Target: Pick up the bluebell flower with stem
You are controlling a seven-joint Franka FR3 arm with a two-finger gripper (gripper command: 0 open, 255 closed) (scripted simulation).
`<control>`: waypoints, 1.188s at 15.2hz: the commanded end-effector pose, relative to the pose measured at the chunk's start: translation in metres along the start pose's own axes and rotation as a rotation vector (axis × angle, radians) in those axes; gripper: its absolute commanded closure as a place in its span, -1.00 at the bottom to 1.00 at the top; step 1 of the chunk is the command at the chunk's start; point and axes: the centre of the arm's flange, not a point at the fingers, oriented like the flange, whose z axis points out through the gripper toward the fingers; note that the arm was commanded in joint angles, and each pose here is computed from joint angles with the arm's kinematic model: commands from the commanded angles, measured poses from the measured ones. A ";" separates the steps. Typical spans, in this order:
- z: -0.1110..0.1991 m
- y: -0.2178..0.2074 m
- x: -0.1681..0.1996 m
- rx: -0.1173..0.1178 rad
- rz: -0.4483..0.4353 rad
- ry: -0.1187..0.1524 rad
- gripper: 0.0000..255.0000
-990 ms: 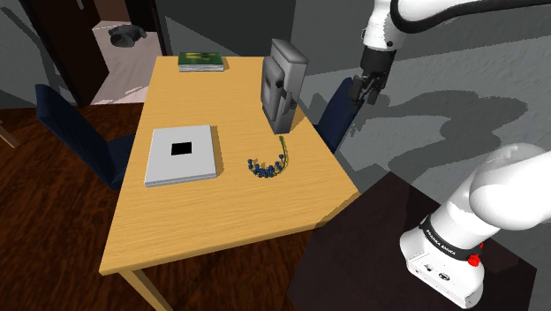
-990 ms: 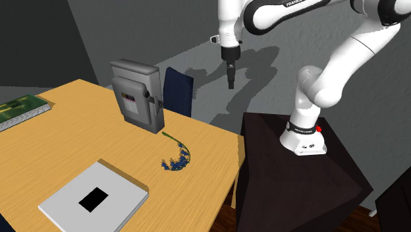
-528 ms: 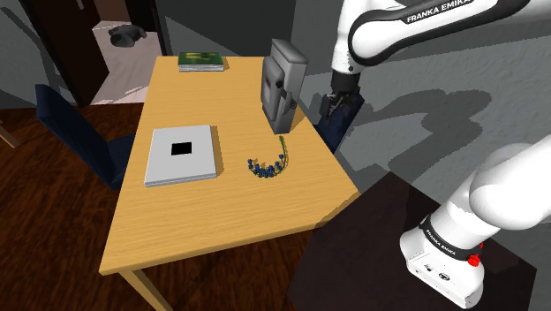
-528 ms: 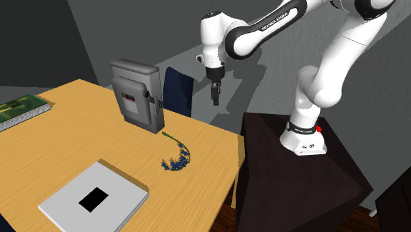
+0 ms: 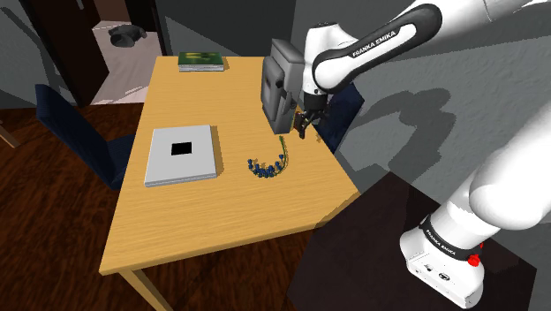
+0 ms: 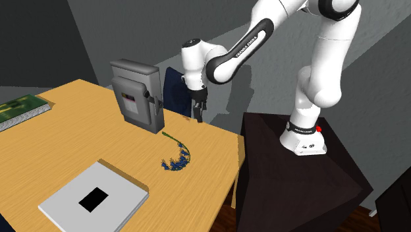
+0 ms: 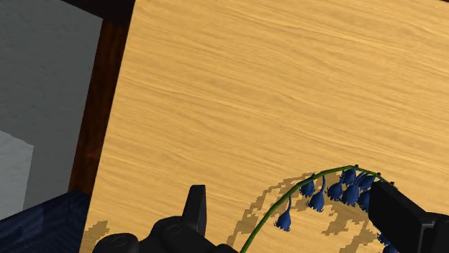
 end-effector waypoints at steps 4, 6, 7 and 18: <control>0.046 -0.016 0.044 -0.023 0.040 -0.001 -1.00; 0.065 -0.023 0.062 -0.032 0.055 -0.002 -1.00; 0.074 -0.026 0.072 -0.037 0.063 -0.002 -1.00; 0.160 -0.046 0.141 -0.071 0.120 -0.005 -1.00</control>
